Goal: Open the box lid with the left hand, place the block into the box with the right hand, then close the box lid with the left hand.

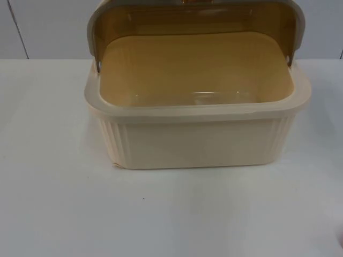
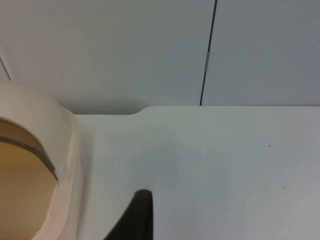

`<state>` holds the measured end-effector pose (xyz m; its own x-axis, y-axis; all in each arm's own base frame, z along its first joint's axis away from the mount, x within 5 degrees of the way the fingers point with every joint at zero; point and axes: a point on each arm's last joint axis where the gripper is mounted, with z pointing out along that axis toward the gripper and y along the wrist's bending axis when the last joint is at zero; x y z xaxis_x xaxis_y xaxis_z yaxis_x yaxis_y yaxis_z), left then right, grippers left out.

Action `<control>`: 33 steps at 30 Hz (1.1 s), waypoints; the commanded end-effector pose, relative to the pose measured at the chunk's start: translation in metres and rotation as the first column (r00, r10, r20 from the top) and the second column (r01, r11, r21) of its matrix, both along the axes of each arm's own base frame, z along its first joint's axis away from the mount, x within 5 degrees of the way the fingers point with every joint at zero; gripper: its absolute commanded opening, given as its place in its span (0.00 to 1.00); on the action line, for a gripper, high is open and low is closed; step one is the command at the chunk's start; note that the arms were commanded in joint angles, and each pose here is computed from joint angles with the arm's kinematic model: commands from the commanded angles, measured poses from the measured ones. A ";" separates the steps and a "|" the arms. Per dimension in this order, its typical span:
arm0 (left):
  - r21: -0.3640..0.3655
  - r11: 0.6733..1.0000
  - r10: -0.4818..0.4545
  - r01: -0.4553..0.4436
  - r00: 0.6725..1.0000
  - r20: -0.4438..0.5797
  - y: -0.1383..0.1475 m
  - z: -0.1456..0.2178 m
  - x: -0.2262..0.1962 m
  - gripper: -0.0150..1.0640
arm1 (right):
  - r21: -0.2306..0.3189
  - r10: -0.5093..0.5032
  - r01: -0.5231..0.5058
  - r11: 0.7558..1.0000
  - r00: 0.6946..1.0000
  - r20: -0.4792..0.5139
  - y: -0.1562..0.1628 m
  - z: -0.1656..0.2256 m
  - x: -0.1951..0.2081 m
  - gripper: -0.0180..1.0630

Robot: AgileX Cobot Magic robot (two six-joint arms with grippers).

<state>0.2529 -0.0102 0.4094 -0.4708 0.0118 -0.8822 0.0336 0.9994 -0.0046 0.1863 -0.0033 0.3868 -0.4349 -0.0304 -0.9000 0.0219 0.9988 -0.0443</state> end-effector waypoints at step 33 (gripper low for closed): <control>-0.002 1.000 0.013 -0.013 1.000 -0.019 0.000 -0.002 -0.003 0.98 | 0.064 0.205 -0.196 0.978 0.885 -0.419 0.037 -0.054 -0.013 0.88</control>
